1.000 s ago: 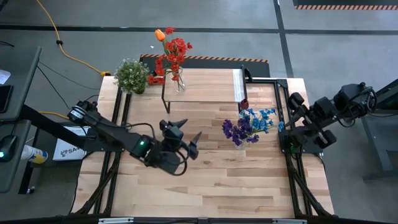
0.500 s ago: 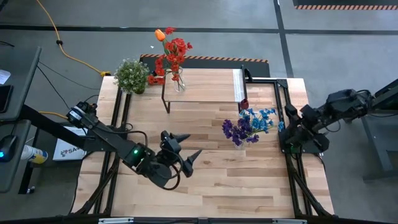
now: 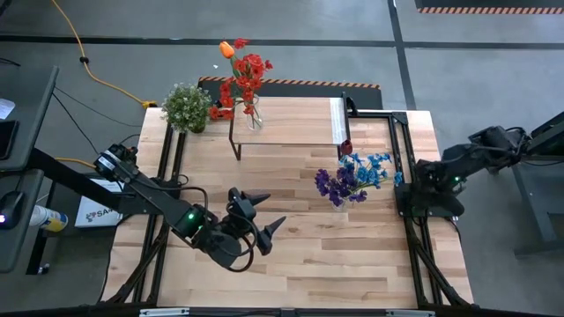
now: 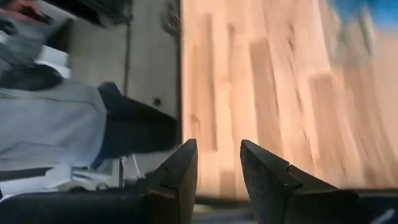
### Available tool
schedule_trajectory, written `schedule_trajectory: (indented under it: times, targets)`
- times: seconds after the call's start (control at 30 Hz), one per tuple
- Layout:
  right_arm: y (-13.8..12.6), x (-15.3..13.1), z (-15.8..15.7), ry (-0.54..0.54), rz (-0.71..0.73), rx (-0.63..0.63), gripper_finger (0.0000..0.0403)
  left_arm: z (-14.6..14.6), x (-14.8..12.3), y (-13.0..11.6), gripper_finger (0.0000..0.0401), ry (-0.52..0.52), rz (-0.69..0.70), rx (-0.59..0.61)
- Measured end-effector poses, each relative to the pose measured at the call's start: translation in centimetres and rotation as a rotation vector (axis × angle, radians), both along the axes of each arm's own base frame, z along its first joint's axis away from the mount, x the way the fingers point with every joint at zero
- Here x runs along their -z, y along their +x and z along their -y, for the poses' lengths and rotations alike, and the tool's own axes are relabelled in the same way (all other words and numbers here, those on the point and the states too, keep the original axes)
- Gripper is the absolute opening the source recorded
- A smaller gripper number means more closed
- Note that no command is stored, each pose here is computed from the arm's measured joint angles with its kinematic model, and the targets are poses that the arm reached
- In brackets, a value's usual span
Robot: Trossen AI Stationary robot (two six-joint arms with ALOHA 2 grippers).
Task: Pick and place flowers into a vace then onto a shelf
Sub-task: Put the right transparent vase on the shelf
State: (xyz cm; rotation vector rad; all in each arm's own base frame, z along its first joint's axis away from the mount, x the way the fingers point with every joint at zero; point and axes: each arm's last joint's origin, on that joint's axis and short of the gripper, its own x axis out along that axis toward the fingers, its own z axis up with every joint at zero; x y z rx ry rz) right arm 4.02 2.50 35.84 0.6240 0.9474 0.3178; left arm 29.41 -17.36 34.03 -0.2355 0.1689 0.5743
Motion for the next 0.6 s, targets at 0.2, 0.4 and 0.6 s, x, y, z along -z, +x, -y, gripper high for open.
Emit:
schedule_trajectory:
  times: [0.2,0.4,0.6]
  targets:
    - [-1.6,1.1,0.7,-0.050,-0.144,0.031,0.0114,0.0,0.0,0.0,0.0392,0.000,-0.003,0.003]
    - [-3.6,1.6,1.8,-0.072,-0.148,0.132,0.0114,0.0,0.0,0.0,0.0392,0.001,-0.005,0.003]
    - [-6.0,2.2,3.3,-0.105,-0.070,0.270,0.0114,0.0,0.1,0.0,0.0392,0.002,-0.006,0.002]
